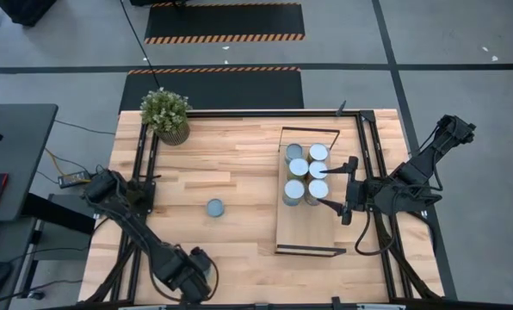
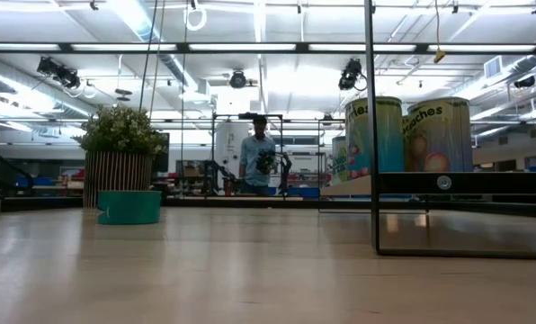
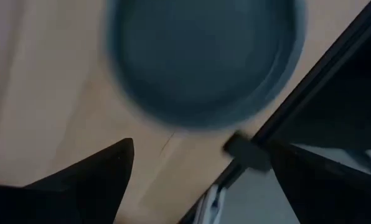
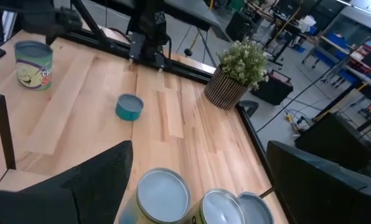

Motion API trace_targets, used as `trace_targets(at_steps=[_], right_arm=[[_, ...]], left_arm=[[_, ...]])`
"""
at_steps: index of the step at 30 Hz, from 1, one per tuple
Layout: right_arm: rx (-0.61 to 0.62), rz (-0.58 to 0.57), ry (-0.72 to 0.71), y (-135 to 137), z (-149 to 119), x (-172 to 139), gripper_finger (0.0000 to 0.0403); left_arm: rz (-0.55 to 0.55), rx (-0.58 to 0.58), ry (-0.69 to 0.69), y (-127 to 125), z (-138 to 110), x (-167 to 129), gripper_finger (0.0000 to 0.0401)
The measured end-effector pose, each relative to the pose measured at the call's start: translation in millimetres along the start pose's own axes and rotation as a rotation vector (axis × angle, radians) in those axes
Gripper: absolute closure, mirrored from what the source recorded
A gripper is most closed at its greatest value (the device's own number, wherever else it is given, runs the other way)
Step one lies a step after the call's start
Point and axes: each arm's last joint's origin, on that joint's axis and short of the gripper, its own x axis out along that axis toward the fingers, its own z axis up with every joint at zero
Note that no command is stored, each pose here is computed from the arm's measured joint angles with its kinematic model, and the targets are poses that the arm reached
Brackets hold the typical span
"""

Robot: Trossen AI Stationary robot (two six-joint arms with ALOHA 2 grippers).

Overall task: Pick and place cans onto a shelf
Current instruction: Put the canned chicken soup on the shelf

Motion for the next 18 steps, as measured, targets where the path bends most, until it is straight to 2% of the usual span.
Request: trace_targets(at_steps=[3,9,13,18], right_arm=[[-0.012,-0.001,0.000,0,0,0,0.0026],[-0.018,-0.001,-0.002,0,0,0,0.0026],[-0.018,-0.001,-0.002,0,0,0,0.0026],[-0.015,0.000,-0.002,0,0,0,0.0026]], left_arm=[[-0.040,0.004,-0.059,2,8,11,0.0024],[0.007,-0.016,-0.124,14,25,20,0.0024],[-0.018,0.002,-0.128,16,33,22,0.0026],[-0.027,0.009,-0.137,18,42,21,0.0058]])
